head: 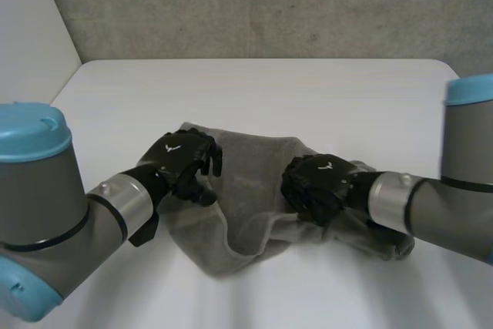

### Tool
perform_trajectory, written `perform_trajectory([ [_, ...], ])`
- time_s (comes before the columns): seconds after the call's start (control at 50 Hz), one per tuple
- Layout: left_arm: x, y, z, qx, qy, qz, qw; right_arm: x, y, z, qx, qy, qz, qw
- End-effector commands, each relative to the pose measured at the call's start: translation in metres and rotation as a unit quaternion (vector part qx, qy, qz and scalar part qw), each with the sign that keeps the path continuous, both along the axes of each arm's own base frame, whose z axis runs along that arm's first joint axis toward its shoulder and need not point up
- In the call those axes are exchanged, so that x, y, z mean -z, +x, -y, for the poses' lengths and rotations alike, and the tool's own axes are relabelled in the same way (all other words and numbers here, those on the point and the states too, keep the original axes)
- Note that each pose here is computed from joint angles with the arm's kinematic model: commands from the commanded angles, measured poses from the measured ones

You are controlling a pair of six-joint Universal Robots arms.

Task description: Fold the towel.

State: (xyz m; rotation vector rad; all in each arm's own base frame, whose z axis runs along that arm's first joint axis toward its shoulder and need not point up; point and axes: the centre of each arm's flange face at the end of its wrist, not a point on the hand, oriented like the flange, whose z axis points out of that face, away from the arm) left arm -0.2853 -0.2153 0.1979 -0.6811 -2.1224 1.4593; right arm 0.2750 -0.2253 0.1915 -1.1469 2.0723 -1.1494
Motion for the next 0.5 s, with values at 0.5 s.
perform_trajectory([
  [0.5,0.039,-0.021,-0.022,0.101,0.012,0.069,0.992,-0.007,-0.051,0.020,0.072,-0.058,0.028,0.995],
])
